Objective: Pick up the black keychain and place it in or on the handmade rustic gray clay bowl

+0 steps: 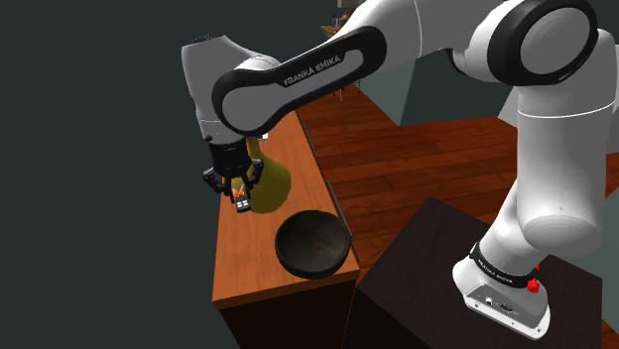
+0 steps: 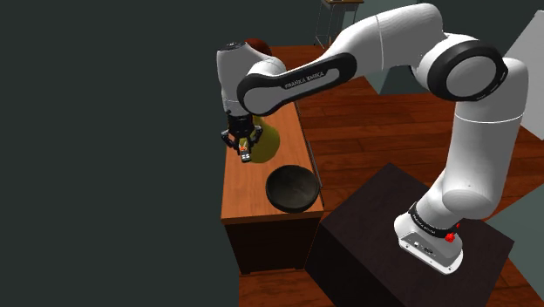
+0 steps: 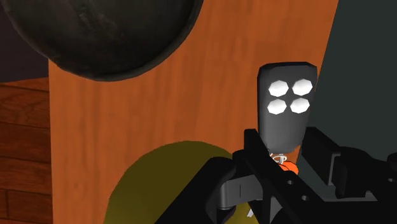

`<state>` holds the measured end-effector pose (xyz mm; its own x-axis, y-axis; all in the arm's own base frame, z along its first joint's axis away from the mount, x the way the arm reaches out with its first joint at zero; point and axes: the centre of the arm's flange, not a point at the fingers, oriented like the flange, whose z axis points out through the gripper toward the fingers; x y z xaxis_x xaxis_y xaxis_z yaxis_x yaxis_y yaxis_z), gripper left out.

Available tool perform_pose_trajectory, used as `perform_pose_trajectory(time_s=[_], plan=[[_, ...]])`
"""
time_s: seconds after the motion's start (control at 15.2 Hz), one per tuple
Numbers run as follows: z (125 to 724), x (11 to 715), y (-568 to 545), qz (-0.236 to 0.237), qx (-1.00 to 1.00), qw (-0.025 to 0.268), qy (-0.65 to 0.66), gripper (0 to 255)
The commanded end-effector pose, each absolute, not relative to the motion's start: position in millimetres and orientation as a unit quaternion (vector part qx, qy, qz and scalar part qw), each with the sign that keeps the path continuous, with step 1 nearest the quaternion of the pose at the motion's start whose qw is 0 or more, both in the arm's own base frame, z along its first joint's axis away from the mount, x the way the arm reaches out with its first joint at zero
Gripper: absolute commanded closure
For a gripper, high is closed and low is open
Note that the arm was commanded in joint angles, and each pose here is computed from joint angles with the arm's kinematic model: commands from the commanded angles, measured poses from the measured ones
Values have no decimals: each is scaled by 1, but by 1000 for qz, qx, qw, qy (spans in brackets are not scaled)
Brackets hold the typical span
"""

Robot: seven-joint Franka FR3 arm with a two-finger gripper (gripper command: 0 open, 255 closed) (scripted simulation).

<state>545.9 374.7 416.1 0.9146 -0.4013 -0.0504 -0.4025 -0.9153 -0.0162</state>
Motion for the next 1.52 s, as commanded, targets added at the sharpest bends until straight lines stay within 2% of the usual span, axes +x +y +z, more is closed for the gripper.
perform_pose_trajectory(time_s=[0.0,1.06,1.45], plan=[[427,546,375,23,-978,13,205,255],[445,357,314,23,-978,13,205,255],[413,357,314,23,-978,13,205,255]])
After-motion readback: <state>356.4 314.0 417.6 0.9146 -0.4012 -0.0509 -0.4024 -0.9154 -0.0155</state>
